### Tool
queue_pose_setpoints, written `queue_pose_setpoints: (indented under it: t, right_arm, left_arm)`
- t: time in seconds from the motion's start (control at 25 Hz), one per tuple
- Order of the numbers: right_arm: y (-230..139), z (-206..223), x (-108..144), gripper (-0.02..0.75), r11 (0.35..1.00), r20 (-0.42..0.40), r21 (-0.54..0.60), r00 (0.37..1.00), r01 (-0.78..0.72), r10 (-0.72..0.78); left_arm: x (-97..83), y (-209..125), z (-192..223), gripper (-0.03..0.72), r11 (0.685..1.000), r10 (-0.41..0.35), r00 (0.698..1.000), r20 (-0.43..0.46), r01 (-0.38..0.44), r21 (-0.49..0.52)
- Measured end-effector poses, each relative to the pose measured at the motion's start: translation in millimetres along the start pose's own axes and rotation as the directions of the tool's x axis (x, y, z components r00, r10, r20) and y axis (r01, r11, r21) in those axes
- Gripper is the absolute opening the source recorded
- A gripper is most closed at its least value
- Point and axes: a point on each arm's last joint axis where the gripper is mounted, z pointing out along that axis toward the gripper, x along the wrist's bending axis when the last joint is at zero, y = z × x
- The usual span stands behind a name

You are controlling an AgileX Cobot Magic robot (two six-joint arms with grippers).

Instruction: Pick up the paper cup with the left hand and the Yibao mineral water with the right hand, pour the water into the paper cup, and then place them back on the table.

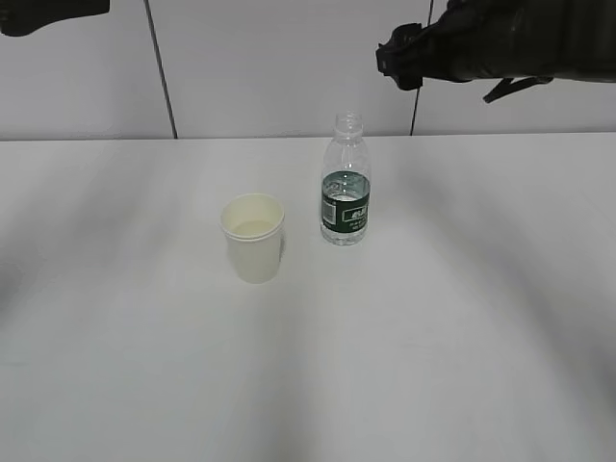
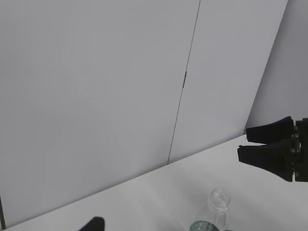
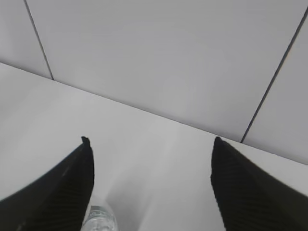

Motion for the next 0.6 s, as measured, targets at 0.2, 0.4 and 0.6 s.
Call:
queue_pose_setpoints:
  t: [0.2,0.4,0.6]
  right_arm:
    - [0,0,0,0.590,1.000,0.000,0.000,1.000,-0.002,0.002]
    - [0,0,0,0.590,1.000,0.002,0.000,1.000,-0.002,0.002]
    - [5,0,-1,0.590,1.000,0.003,-0.014,1.000,-0.002,0.002]
  left_arm:
    - [0.9,0,0,0.435,1.000,0.000,1.000,-0.010,0.000,-0.001]
    - [2.6,5,0,0.435,0.998,0.034,0.999,-0.029,-0.036,-0.051]
    - [10.1,25,-4,0.435,0.959,-0.038,0.994,-0.102,0.008,-0.282]
